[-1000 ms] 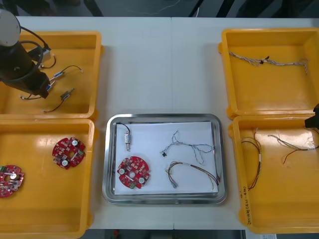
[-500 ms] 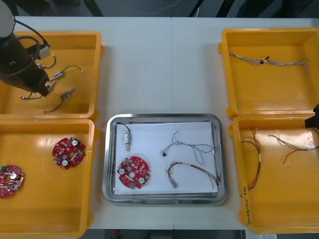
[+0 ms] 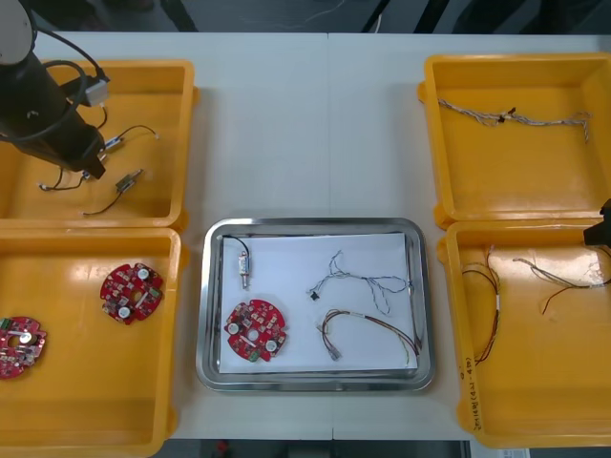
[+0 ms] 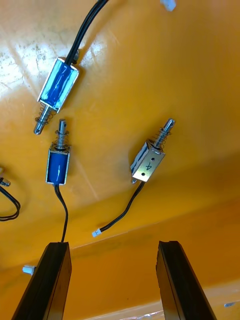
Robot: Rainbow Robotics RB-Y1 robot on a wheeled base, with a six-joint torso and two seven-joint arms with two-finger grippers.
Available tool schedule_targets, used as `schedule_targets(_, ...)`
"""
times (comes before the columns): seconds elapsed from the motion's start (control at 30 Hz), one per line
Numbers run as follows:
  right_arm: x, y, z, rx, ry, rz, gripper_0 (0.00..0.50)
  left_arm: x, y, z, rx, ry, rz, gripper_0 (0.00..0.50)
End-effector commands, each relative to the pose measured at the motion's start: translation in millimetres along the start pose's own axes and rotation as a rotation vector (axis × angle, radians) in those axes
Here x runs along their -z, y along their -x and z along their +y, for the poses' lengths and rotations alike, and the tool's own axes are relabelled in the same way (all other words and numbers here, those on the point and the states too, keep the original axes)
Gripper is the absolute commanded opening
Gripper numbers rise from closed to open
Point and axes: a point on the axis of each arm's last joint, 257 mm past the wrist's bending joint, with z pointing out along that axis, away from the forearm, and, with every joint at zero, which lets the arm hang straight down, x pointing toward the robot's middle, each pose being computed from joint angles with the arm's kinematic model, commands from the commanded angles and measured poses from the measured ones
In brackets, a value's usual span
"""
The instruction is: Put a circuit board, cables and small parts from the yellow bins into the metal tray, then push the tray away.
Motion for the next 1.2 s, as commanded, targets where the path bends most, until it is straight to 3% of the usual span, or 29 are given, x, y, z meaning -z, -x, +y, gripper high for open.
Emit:
schedule_targets(0.03,15.8,6.0,-16.8,-0.017,-0.051,-0.035,0.500,27.3,40.4,-7.9,0.029,-0.009,-0.131,0.500)
schedule_targets(0.23,16.1,6.6,-16.6,-0.018,-0.051,-0.036,0.500,12.8,44.3,-17.8,0.019,-0.027,-0.172,0.500)
schedule_targets(0.67,15.8,5.9,-16.4,-0.037,-0.049,-0.035,0.500,-26.7,31.7,-33.2,0.008,-0.052,-0.181,0.500)
schedule_targets(1.2,16.0,5.9,-16.5,-0.049,-0.049,-0.035,0.500,-58.7,25.7,-38.5,-0.037,-0.003,-0.179,0.500)
